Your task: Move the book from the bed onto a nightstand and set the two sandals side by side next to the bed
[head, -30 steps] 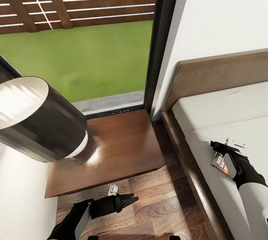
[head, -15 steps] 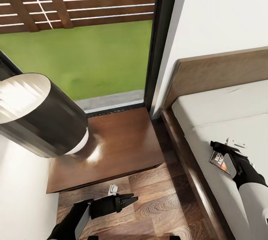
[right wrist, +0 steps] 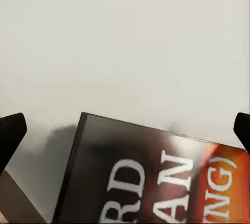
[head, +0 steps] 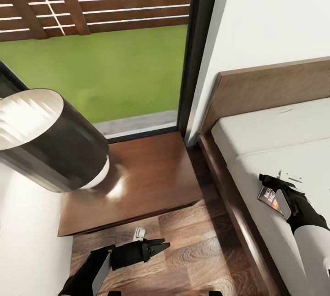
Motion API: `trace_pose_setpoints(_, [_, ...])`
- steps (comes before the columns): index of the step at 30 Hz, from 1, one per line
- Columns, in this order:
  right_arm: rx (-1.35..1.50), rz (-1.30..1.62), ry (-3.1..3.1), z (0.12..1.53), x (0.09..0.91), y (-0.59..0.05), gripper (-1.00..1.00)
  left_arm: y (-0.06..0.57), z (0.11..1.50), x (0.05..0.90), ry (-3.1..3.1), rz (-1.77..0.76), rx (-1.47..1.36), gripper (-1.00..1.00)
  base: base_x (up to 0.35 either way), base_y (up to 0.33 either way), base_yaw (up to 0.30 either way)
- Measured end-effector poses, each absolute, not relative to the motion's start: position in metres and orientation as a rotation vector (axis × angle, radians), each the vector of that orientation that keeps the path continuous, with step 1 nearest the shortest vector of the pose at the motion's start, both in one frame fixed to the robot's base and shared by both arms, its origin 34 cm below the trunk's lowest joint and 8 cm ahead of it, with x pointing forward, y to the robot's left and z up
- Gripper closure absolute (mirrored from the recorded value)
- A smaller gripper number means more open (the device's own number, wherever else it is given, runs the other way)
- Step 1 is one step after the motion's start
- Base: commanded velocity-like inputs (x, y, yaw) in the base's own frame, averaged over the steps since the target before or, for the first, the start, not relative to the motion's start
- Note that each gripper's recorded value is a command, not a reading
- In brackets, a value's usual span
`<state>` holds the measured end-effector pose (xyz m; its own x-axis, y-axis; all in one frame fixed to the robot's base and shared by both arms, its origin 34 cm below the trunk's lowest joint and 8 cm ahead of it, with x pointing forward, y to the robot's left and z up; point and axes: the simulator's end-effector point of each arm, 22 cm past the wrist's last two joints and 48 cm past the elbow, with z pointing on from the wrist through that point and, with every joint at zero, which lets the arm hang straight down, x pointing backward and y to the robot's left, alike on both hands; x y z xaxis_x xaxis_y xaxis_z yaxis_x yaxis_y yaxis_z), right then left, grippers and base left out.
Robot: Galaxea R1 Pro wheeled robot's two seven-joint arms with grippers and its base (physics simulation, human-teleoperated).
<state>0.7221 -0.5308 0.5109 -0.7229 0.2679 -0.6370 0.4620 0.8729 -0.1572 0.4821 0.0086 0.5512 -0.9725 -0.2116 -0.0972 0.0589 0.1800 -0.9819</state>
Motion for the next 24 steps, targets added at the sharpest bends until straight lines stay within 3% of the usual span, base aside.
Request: trace_pose_setpoints(24, [0.525,-0.407,2.412,0.5113,0.7220,-0.5309,-1.00,0.0086,0.5514,0.4821,2.241,-1.880,-0.148,-1.00,-0.010,0.000,0.000])
